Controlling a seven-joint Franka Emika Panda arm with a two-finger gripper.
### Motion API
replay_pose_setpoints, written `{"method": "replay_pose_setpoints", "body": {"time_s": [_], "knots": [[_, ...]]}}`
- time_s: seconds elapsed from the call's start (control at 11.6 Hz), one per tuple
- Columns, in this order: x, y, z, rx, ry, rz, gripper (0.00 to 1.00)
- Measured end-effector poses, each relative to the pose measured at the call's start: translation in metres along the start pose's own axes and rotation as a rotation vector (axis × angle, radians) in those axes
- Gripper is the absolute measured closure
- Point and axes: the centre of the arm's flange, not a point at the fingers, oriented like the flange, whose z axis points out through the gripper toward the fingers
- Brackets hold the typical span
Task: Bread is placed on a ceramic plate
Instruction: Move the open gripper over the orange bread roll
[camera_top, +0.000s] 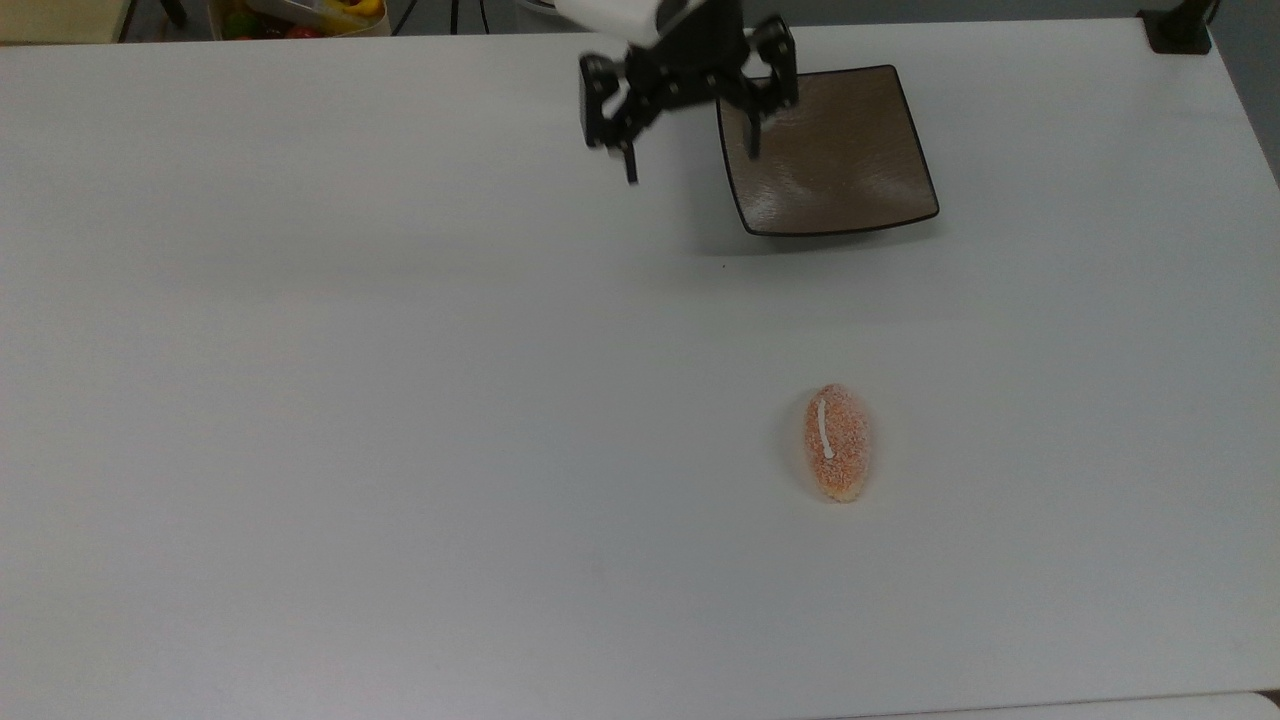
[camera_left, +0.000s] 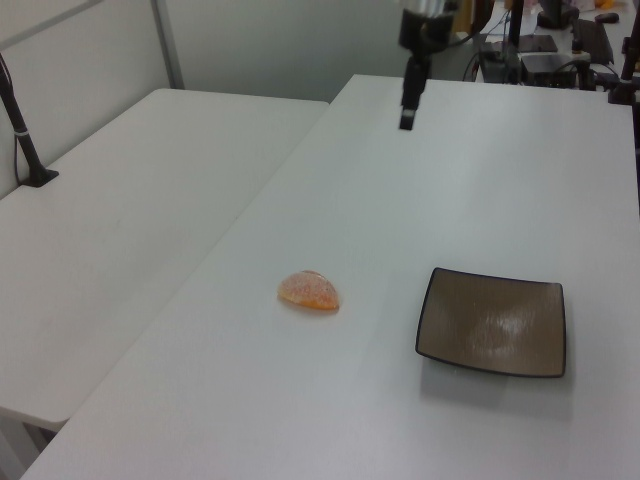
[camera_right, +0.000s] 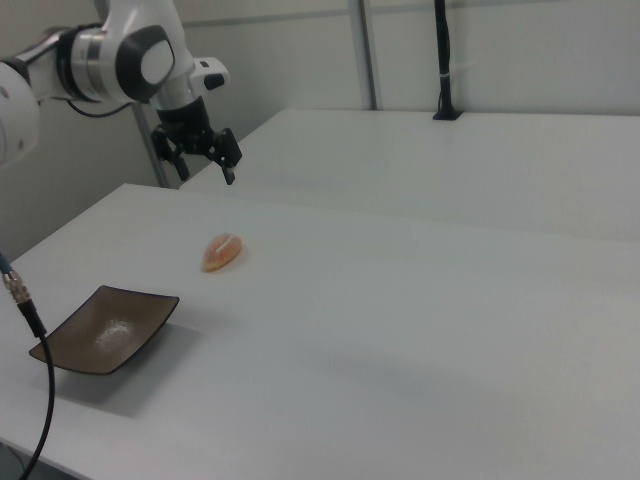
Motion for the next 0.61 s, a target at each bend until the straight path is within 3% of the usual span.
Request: {"method": "replay_pose_setpoints", "body": {"time_s": [0.26, 0.61], "knots": [[0.028, -0.017, 0.048, 0.011, 0.062, -0.015, 0.00], [0.039, -0.067, 0.091, 0.033, 0.089, -0.010, 0.00]]}}
